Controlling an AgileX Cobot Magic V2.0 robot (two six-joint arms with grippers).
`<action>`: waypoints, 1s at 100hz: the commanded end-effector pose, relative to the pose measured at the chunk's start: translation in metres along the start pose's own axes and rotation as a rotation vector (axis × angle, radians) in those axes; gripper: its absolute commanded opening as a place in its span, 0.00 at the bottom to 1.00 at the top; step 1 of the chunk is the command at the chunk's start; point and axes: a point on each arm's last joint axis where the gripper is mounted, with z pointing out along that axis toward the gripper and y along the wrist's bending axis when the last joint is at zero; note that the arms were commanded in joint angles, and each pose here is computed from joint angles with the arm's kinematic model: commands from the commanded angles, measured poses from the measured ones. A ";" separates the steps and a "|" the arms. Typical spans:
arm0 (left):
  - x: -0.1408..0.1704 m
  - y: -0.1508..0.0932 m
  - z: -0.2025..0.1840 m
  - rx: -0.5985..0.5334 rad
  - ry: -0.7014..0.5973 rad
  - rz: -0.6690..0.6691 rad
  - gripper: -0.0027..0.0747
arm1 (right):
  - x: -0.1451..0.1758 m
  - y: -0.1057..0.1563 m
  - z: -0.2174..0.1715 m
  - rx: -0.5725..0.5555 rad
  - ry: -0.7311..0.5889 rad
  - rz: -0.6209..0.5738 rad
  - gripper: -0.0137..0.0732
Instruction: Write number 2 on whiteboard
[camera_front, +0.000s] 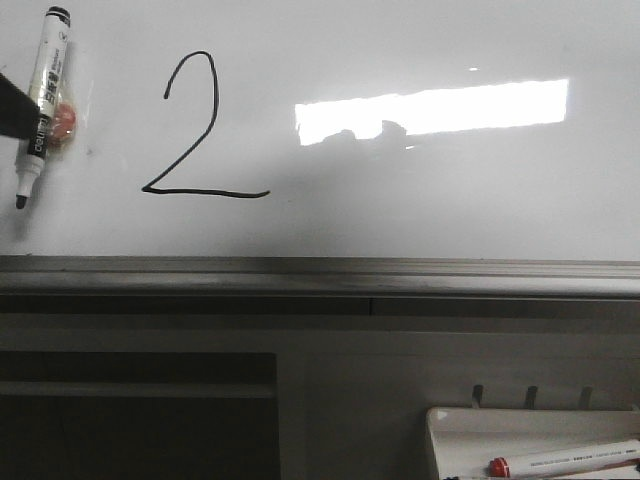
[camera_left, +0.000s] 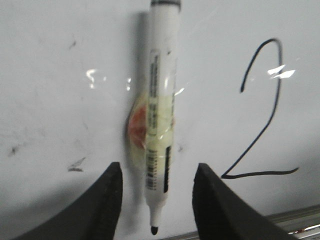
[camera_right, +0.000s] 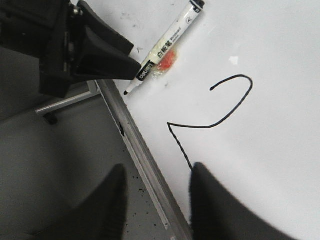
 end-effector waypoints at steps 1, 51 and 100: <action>-0.022 -0.005 -0.026 0.035 -0.176 0.019 0.33 | -0.018 -0.003 -0.028 0.054 -0.139 -0.005 0.07; -0.017 -0.005 -0.137 0.070 -0.606 0.220 0.01 | 0.063 0.012 -0.093 0.277 -0.546 0.006 0.09; 0.017 0.005 -0.150 0.033 -0.601 0.279 0.01 | 0.196 0.045 -0.118 0.308 -0.649 -0.002 0.09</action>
